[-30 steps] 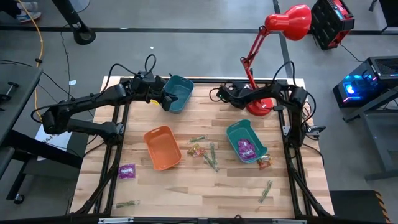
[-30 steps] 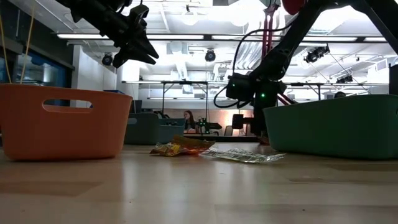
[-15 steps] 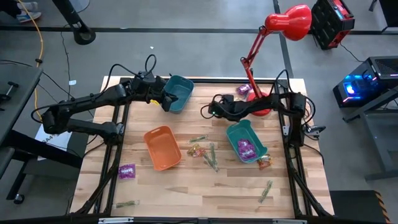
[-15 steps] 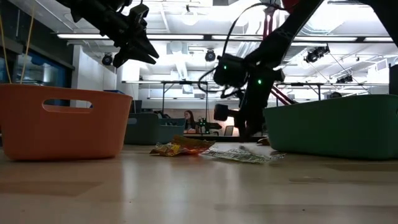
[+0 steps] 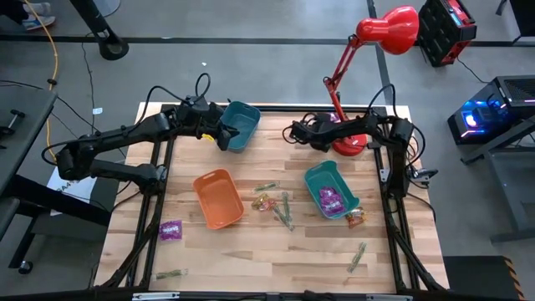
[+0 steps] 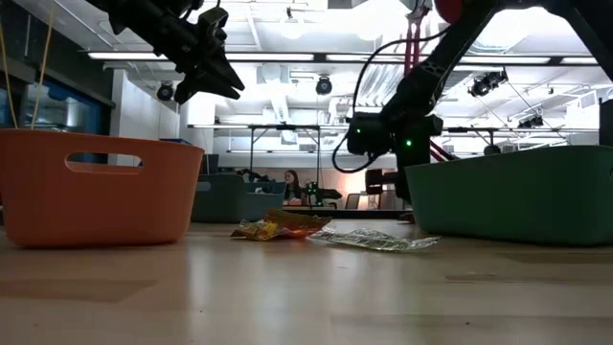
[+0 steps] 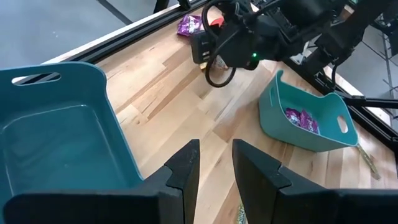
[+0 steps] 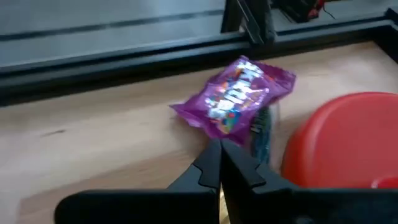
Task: Sort candy
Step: Adjust the blue candy
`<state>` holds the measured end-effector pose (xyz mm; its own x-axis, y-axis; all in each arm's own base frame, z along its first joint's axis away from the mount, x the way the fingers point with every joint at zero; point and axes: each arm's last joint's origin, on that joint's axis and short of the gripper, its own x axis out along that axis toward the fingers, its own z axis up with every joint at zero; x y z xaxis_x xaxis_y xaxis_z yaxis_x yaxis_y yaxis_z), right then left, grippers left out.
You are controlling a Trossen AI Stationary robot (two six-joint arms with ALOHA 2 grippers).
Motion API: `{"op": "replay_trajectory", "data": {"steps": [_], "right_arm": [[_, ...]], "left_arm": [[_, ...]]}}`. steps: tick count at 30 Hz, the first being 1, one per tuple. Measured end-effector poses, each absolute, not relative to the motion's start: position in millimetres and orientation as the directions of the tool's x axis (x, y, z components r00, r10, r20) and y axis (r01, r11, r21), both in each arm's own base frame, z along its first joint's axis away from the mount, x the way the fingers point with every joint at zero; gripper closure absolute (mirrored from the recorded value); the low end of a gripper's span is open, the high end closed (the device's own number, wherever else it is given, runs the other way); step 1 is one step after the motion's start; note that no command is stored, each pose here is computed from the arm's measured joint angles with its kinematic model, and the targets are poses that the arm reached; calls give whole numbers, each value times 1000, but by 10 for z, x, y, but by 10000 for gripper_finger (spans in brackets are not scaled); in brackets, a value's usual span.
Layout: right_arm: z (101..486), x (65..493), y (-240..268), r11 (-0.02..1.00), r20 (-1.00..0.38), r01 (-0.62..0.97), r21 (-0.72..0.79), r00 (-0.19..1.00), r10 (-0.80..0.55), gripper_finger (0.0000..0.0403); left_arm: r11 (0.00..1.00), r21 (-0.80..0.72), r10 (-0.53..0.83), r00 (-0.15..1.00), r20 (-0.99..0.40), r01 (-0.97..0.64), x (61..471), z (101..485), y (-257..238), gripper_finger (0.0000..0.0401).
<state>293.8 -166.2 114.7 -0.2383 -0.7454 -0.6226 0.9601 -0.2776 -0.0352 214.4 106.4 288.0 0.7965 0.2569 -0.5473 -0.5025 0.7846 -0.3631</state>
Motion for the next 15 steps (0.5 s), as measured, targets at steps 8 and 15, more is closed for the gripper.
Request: {"op": "replay_trajectory", "data": {"steps": [8,15], "right_arm": [[1163,2827,-1729,-365,-551,930,-53,-332,-766,403],[1152,2765,-1817,-395,-557,917,-59,-359,-749,403]], "left_arm": [[796,-348,257,796,-548,-496,2144,2879,1064,311],[810,-328,257,796,-548,-487,2144,2879,1064,311]]}}
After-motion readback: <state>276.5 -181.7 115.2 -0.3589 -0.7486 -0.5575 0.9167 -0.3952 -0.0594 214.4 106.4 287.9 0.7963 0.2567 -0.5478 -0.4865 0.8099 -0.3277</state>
